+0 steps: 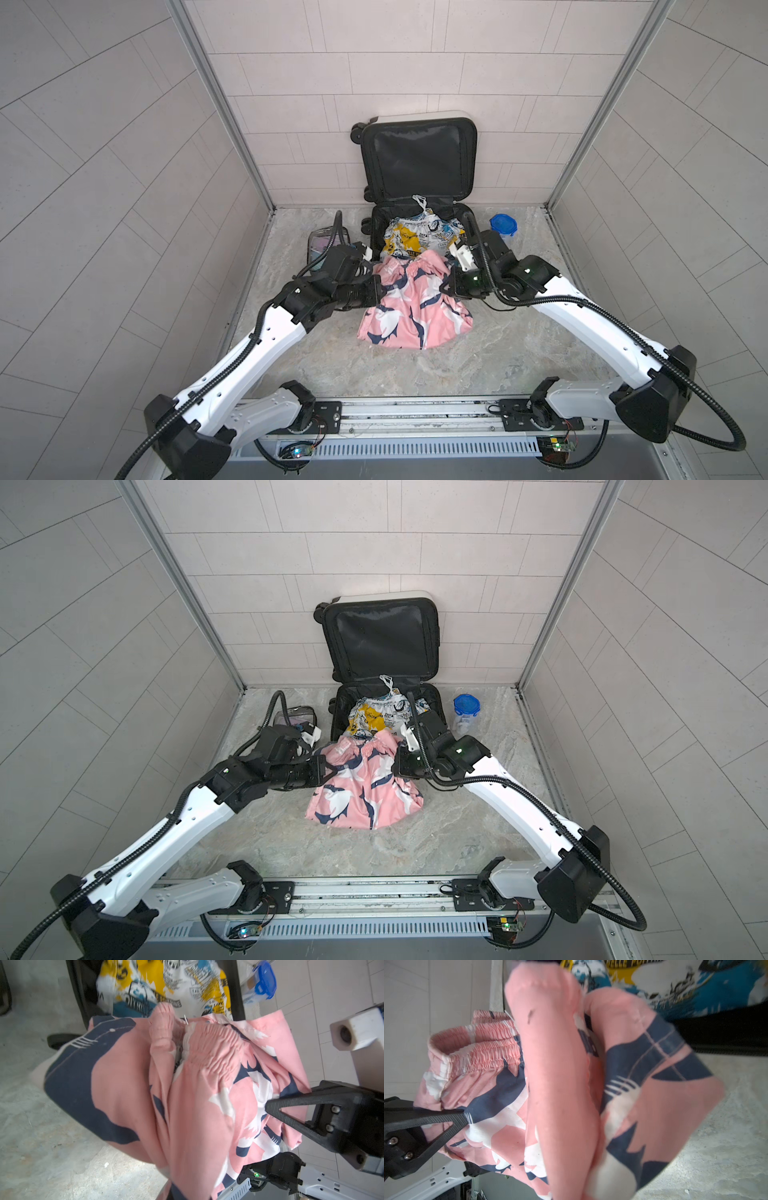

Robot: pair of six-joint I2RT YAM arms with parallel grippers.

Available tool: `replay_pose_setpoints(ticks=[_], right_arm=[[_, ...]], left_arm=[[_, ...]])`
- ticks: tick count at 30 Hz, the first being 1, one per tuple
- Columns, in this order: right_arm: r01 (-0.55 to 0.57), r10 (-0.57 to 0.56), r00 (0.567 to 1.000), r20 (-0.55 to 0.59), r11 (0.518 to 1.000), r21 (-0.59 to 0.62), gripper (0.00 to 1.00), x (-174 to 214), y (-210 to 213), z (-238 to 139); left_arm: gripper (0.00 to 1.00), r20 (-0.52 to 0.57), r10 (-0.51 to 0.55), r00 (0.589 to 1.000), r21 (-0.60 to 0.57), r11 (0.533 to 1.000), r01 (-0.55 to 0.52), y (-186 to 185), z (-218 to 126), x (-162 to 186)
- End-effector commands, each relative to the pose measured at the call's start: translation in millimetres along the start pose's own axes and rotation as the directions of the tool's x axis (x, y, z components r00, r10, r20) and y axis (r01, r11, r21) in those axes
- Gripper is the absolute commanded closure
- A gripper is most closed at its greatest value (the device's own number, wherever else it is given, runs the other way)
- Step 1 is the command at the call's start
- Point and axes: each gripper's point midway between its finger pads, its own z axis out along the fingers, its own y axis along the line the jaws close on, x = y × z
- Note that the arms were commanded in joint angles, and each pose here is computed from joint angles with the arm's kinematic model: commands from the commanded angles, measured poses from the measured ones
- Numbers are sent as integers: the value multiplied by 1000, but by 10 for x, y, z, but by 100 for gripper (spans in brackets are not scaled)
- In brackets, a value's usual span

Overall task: Pack the luggage
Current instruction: 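Lift the pink shorts with both grippers and carry them over the suitcase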

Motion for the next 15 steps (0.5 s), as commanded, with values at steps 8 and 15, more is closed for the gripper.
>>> replay_pose_setpoints(ticks=[8, 15], right_arm=[[-63, 70, 979, 191, 997, -41, 100, -1112, -38, -288], [-123, 116, 961, 251, 992, 12, 100, -1731, -391, -113]], left_arm=[[100, 133, 82, 988, -8, 997, -82, -263, 248, -1082], [100, 164, 54, 985, -20, 999, -51, -117, 735, -1666]])
